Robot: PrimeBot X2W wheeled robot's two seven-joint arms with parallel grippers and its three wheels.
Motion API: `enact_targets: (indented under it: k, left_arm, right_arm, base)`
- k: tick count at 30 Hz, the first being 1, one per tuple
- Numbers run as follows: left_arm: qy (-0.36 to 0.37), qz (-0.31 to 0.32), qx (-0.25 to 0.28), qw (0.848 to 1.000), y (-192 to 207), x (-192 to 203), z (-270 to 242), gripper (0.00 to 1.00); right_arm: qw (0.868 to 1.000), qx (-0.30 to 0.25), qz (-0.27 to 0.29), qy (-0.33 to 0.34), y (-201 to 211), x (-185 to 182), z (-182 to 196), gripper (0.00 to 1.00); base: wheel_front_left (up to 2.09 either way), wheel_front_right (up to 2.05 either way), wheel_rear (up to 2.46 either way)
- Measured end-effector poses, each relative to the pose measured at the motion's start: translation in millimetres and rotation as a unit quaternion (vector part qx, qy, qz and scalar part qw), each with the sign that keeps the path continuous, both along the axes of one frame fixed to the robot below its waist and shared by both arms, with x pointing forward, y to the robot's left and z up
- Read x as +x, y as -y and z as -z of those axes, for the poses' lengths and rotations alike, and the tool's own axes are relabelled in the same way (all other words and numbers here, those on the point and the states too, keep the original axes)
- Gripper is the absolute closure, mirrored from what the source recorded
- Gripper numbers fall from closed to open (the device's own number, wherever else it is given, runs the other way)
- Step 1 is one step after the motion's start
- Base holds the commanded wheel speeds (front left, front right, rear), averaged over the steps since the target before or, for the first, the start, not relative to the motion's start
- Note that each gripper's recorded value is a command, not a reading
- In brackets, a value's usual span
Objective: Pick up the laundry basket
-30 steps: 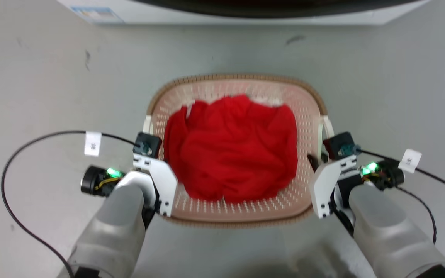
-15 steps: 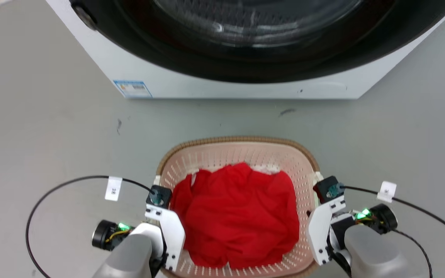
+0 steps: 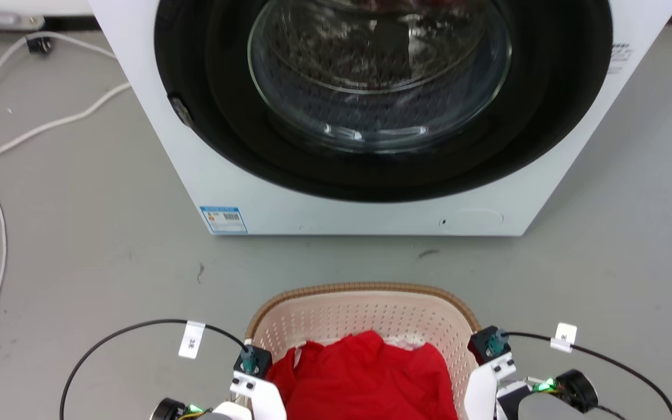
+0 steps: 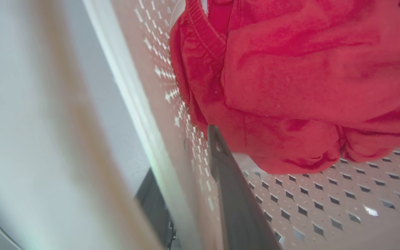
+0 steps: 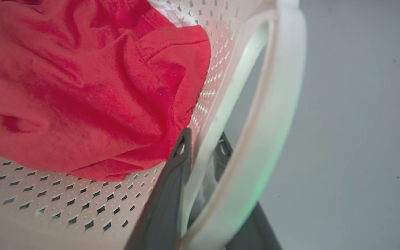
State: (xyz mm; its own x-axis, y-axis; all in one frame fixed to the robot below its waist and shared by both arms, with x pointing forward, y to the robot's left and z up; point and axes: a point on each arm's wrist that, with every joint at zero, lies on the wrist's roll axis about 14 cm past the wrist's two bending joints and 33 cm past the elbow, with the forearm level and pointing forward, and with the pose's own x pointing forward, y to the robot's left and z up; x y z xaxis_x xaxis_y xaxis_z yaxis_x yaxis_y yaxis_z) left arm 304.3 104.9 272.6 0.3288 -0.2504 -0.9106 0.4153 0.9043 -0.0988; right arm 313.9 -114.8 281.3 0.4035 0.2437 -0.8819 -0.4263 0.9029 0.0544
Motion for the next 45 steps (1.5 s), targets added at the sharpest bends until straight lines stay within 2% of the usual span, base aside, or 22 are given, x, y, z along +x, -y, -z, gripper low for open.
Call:
enact_targets:
  k: [10, 45]
  left_arm:
    - [0.013, -0.009, -0.012, 1.0, -1.7, -26.8, -17.0, 1.0]
    - [0.01, -0.022, -0.023, 0.999, -1.8, -41.6, -19.1, 1.0]
  right_arm:
    - [1.0, 0.006, 0.001, 0.014, -0.9, -26.7, -15.0, 1.0]
    - [1.0, 0.016, 0.006, 0.01, -0.7, -40.9, -18.5, 1.0]
  base:
    - [0.0, 0.0, 0.0]
    - [0.0, 0.0, 0.0]
